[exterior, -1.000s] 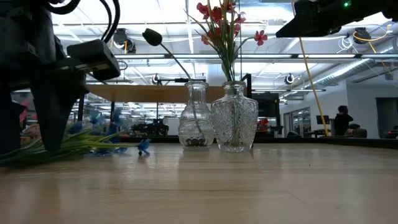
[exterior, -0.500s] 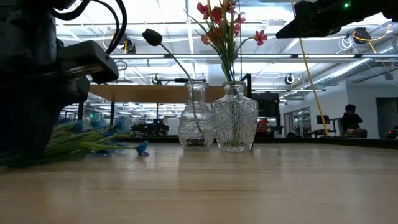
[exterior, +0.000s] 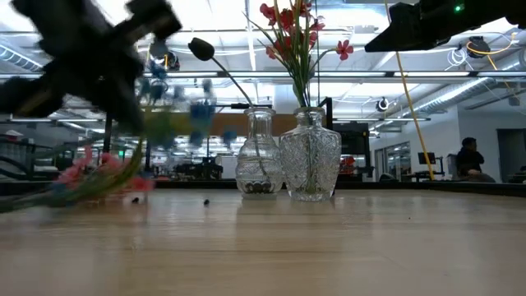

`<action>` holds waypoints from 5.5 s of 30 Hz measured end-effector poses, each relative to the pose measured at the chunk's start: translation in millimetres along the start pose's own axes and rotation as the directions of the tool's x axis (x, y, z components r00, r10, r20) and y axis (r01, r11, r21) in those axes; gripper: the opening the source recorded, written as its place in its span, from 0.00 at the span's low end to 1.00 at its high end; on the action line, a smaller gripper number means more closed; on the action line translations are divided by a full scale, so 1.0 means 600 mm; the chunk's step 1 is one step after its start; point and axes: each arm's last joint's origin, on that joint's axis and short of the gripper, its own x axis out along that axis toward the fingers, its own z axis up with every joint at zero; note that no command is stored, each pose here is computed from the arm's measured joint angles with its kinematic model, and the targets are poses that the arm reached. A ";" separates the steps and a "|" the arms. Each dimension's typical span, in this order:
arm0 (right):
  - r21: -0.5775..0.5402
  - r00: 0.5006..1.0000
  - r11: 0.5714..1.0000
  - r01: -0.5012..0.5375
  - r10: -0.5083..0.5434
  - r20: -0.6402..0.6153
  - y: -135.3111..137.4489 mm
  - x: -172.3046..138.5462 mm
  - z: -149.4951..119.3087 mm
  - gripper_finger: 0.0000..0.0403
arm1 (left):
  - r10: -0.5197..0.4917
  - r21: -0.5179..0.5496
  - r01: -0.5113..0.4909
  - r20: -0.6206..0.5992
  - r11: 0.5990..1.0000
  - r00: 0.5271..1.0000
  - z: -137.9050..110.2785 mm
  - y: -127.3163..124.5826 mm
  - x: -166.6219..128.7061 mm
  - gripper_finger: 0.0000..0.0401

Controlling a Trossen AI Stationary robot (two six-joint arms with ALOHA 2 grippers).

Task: Pick and place flowers into a vace then onto a shelf
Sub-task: Put the blue flowers into the left transparent vase, then put the pink flowers into the left transparent vase

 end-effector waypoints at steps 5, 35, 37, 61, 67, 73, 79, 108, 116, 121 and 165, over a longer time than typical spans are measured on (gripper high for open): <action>-0.001 1.000 1.000 0.000 0.000 -0.001 0.000 0.000 0.000 0.42 | -0.168 0.041 0.165 0.126 0.986 0.978 0.033 -0.020 -0.061 0.04; 0.129 1.000 0.992 0.001 0.000 -0.001 0.000 0.000 0.000 0.42 | -0.555 0.655 0.058 0.586 0.753 0.590 0.132 -0.083 -0.204 0.06; 0.128 1.000 0.992 0.001 0.000 -0.001 0.000 0.000 0.000 0.42 | -0.550 0.654 0.021 0.618 0.757 0.562 0.145 -0.093 -0.196 0.05; 0.128 1.000 0.992 0.001 -0.001 -0.001 0.000 0.000 0.000 0.42 | -0.605 0.757 -0.059 0.564 0.651 0.562 0.198 -0.145 -0.077 0.03; 0.129 1.000 0.992 0.001 -0.001 -0.002 0.000 0.000 0.000 0.42 | -0.544 0.740 -0.089 0.565 0.667 0.620 0.196 -0.135 -0.060 0.05; 0.122 1.000 0.993 0.000 0.000 -0.004 0.000 0.000 -0.001 0.42 | -0.495 0.729 -0.113 0.561 0.675 0.664 0.195 -0.126 -0.047 0.04; 0.101 1.000 0.995 -0.001 0.002 -0.012 0.001 0.000 -0.004 0.42 | -0.483 0.737 -0.123 0.550 0.665 0.681 0.194 -0.125 -0.034 0.05; 0.101 1.000 0.995 -0.002 0.003 -0.012 0.001 0.000 -0.004 0.42 | -0.495 0.663 -0.013 0.572 0.748 0.654 0.195 -0.132 -0.004 0.58; 0.111 1.000 0.994 -0.002 0.003 -0.008 0.001 0.000 -0.003 0.42 | -0.622 0.659 0.156 0.568 0.736 0.539 0.178 -0.155 -0.029 0.71; 0.122 1.000 0.993 -0.001 0.002 -0.004 0.000 0.000 -0.001 0.42 | -0.679 0.678 0.231 0.524 0.698 0.514 0.156 -0.160 -0.049 0.72; 0.386 0.900 0.830 -0.402 0.436 -0.001 0.119 -0.015 0.045 0.42 | -0.583 0.651 -0.046 0.706 0.757 0.401 0.179 -0.067 -0.303 0.38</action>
